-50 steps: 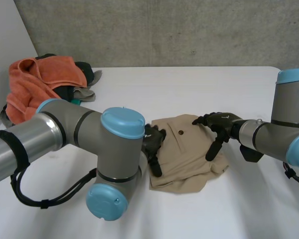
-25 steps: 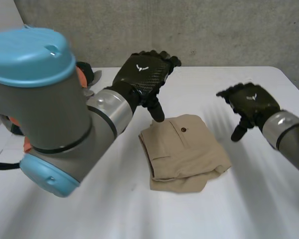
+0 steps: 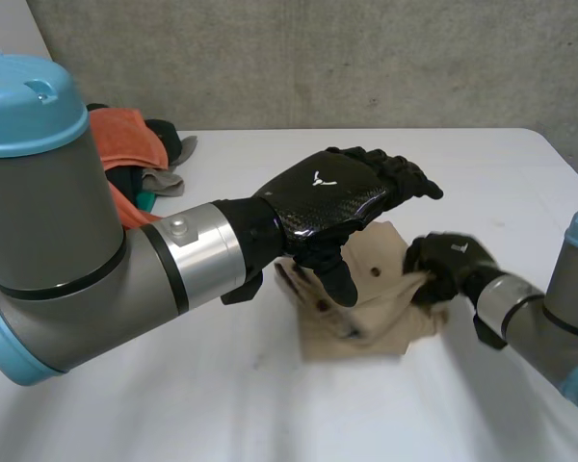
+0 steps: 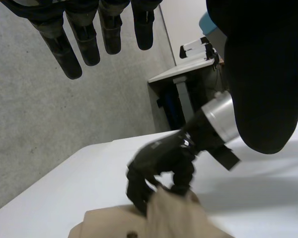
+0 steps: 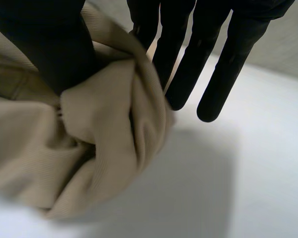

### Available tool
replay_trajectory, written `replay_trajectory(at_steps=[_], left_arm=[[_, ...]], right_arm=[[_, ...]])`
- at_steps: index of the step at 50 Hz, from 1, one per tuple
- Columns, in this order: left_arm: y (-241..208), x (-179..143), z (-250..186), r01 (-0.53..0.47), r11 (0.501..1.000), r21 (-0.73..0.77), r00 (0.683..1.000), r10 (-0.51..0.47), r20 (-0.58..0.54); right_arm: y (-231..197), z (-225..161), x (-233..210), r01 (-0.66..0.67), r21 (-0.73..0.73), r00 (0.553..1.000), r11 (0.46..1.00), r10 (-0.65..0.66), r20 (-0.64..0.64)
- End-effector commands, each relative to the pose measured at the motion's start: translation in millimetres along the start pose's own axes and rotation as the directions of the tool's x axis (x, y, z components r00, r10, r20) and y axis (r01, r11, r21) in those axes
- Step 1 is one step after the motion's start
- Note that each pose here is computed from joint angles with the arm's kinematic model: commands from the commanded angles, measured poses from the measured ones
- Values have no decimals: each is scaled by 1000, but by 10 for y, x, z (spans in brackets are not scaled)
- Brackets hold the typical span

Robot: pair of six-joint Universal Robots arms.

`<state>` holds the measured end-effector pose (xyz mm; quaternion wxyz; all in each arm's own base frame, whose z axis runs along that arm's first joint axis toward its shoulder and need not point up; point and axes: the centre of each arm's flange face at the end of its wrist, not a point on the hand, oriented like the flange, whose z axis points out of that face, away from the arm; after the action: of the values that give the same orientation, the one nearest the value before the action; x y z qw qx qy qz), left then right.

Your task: Fold the laundry.

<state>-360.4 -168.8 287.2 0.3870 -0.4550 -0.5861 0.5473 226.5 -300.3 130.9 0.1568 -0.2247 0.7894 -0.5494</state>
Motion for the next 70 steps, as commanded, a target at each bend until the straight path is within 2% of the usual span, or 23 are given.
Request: replay_trajectory(at_steps=[1,6,11,12,15,19,20,24,30,33,38,47,49,55,57,58,61,62,63,66,67,70], left_arm=[[5,-10,0,1,1000,0,1000,-1,6],[-32,-17,4,-6,1000,11,1000,6,8],[-80,-3,-3,-3,1000,26,1000,3,5],[-90,-4,-4,-2,1000,29,1000,1,6],[-106,9,5,-5,999,41,1000,5,2],[-123,9,21,-2,998,59,1000,2,0],[-126,5,24,0,998,63,1000,0,2],[-150,-8,38,11,997,81,1000,-11,2],[-172,-22,45,22,995,94,1000,-22,3],[-172,-22,45,22,995,94,1000,-23,3],[-172,-22,45,22,995,94,1000,-23,3],[-192,-37,37,20,995,98,999,-24,34],[-249,-60,10,10,994,111,998,-18,67],[-481,-208,-75,-32,985,169,979,-3,204],[-592,-332,-124,-36,979,202,956,-25,292],[-619,-384,-145,-34,977,211,945,-37,324],[-739,-713,-284,-70,967,246,871,-61,487],[-777,-814,-333,-87,963,256,845,-64,530],[-835,-1024,-440,-117,956,267,788,-74,611],[-853,-1385,-630,-161,954,255,696,-74,714],[-814,-1620,-755,-178,957,228,644,-62,763],[-721,-1931,-924,-204,965,166,566,-22,824]], right_arm=[[-383,196,263,58,153,987,986,-33,-156],[-700,384,477,89,251,977,964,-35,-212],[-870,591,1181,101,279,935,955,5,-354],[-886,664,1387,100,278,918,955,19,-397],[-892,801,1633,98,277,892,956,39,-451],[-804,957,2080,77,259,833,963,80,-547],[-770,979,2290,65,263,802,962,107,-587],[-637,1022,2647,11,289,743,957,186,-643],[-504,1035,2861,-14,295,725,955,213,-655],[-477,1050,2849,-24,284,749,958,205,-630],[-524,975,2866,-39,260,749,965,200,-632],[-1163,559,2834,60,251,734,966,127,-667],[-1289,479,2791,85,252,734,964,110,-670],[-1889,91,2612,206,363,729,909,105,-677],[-1950,41,2546,227,385,736,894,102,-669],[-2065,-20,2417,262,418,757,870,84,-648],[-2315,-160,2050,318,485,808,814,35,-588],[-2415,-236,1765,339,521,846,783,-11,-534],[-2436,-263,1619,345,534,863,772,-38,-503],[-2384,-352,1120,353,561,912,748,-141,-386],[-2351,-373,1012,354,563,918,747,-165,-360],[-2156,-482,583,343,548,938,763,-244,-246]])
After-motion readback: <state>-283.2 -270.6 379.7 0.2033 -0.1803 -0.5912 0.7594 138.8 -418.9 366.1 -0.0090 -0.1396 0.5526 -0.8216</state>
